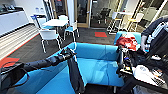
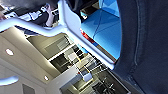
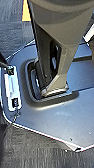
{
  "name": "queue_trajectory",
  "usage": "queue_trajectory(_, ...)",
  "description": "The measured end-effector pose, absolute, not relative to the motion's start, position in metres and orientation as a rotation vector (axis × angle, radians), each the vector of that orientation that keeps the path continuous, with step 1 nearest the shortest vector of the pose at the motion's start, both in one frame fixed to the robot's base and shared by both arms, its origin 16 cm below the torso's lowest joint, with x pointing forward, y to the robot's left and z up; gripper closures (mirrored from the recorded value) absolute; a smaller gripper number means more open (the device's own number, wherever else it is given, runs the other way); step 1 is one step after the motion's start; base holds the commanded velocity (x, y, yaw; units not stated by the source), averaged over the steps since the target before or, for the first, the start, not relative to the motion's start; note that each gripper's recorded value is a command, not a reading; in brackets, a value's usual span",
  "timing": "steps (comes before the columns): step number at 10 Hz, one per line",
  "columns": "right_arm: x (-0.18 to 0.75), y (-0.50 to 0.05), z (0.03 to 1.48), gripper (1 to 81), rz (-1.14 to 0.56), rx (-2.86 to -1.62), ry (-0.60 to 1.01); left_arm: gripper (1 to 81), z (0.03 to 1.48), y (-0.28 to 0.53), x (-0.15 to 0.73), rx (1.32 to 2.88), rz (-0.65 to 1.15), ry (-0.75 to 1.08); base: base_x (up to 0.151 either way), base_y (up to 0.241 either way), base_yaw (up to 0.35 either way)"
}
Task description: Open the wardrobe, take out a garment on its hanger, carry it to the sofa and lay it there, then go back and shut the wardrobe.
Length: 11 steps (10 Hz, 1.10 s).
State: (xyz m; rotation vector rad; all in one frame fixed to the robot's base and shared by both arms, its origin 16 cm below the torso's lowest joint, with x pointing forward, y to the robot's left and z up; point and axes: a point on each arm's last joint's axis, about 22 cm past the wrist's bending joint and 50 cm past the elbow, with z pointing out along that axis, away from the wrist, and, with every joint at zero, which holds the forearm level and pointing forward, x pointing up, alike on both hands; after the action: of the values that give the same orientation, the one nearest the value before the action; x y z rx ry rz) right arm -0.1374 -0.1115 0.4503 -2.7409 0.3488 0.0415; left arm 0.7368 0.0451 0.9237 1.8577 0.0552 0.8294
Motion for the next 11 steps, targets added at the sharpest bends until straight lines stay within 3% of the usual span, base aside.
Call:
queue_trajectory(5, -0.137, -0.112, 0.450, 1.0, 0.042, -2.741, 0.349, 81.1, 0.893, 0.148, 0.767, 2.003, 0.978, 0.104, 0.000, 0.000, 0.000)
queue_trajectory(11, -0.137, -0.111, 0.450, 1.0, 0.042, -2.741, 0.350, 81.1, 0.790, 0.282, 0.730, 2.268, 1.033, 0.129, 0.000, 0.000, 0.000)
